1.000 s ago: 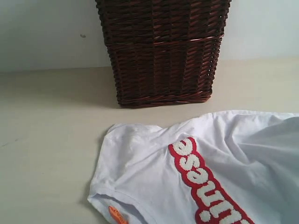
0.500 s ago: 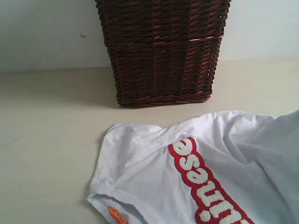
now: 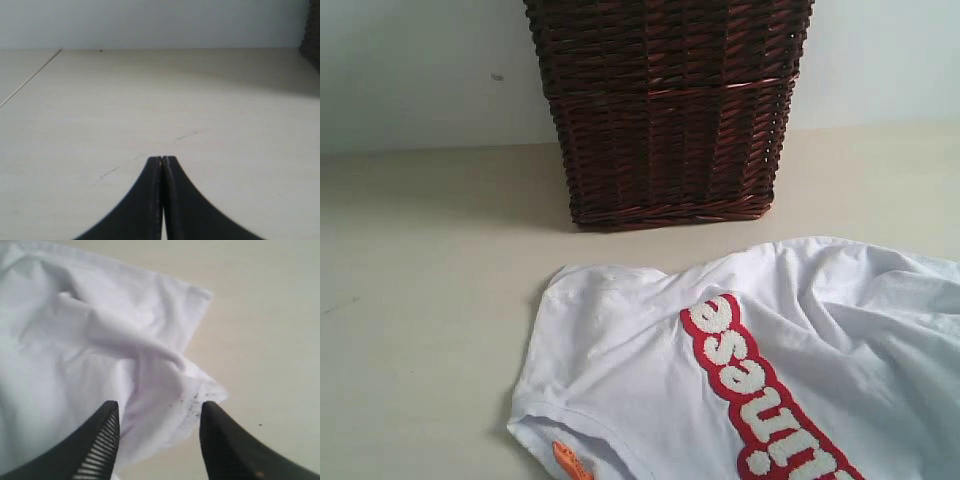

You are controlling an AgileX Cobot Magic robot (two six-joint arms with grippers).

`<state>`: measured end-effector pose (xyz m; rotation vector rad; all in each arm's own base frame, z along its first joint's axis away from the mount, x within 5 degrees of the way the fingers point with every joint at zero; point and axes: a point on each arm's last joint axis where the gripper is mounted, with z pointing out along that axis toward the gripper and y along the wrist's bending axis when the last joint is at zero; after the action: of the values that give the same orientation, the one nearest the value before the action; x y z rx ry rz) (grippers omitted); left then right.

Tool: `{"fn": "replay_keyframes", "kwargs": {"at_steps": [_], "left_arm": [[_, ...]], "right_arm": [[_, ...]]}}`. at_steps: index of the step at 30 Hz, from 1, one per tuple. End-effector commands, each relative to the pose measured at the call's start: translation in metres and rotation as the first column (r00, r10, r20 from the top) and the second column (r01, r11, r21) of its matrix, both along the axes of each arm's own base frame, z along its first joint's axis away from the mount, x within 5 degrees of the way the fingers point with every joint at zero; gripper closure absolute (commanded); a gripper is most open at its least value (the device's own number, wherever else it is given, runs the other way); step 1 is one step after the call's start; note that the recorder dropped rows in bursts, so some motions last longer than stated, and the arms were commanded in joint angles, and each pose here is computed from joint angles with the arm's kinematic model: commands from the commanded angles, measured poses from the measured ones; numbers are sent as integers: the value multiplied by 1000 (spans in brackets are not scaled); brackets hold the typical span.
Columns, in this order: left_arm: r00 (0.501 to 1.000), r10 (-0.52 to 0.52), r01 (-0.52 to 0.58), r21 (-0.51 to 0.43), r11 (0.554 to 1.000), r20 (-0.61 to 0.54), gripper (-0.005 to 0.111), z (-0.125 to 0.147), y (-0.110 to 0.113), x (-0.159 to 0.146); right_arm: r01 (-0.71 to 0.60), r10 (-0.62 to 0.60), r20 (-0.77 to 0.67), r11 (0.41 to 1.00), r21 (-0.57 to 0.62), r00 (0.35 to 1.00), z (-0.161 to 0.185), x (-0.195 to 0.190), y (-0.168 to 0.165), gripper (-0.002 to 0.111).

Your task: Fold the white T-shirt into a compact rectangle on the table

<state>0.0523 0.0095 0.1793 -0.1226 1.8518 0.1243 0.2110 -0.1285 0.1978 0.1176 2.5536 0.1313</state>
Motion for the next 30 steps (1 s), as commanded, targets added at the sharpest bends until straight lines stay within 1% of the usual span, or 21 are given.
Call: {"fn": "replay_keyframes", "kwargs": {"at_steps": [1,2,3,4,6,7,8,9,10,12,14,15,19,22,25,27,30], "left_arm": [[1000,2,-2,-2,1000,11,107,1,0,0],[1000,2,-2,-2,1000,11,107,1,0,0],[1000,2,-2,-2,1000,11,107,1,0,0],[1000,2,-2,-2,1000,11,107,1,0,0],[1000,2,-2,-2,1000,11,107,1,0,0],[1000,2,-2,-2,1000,11,107,1,0,0],[1000,2,-2,-2,1000,11,107,1,0,0],[1000,2,-2,-2,1000,11,107,1,0,0],[1000,2,-2,-2,1000,11,107,1,0,0],[1000,2,-2,-2,1000,11,107,1,0,0],[1000,2,-2,-2,1000,11,107,1,0,0],[1000,2,-2,-2,1000,11,107,1,0,0],[1000,2,-2,-2,1000,11,107,1,0,0],[1000,2,-2,-2,1000,11,107,1,0,0],[1000,2,-2,-2,1000,11,107,1,0,0],[1000,2,-2,-2,1000,11,107,1,0,0],[1000,2,-2,-2,1000,11,107,1,0,0]], "right_arm": [[82,-82,-31,997,-8,996,-8,-14,-27,59],[65,-65,-41,998,-9,997,-8,-18,-29,59],[12,-12,-53,1000,0,999,-9,-25,-31,59],[-6,6,-58,1000,9,998,-9,-28,-32,60],[-142,147,-80,988,65,986,-11,-38,-28,62],[-272,287,-83,950,153,954,-16,-43,-20,63],[-348,369,-52,907,238,928,-26,-41,-16,64],[-356,380,-37,894,271,924,-34,-39,-17,64],[-331,363,-38,884,329,931,-51,-34,-20,64],[-296,349,-77,876,382,934,-74,-33,-25,64],[-313,377,-77,852,419,923,-87,-33,-24,65],[-321,382,-72,851,416,921,-88,-33,-24,66],[-325,382,-52,843,428,923,-85,-33,-23,69],[-328,359,14,835,441,933,-71,-33,-22,69],[-307,311,57,862,403,949,-54,-36,-27,69],[-288,289,52,888,358,956,-48,-42,-32,69],[-280,301,-36,919,279,953,-50,-56,-43,69]]}}
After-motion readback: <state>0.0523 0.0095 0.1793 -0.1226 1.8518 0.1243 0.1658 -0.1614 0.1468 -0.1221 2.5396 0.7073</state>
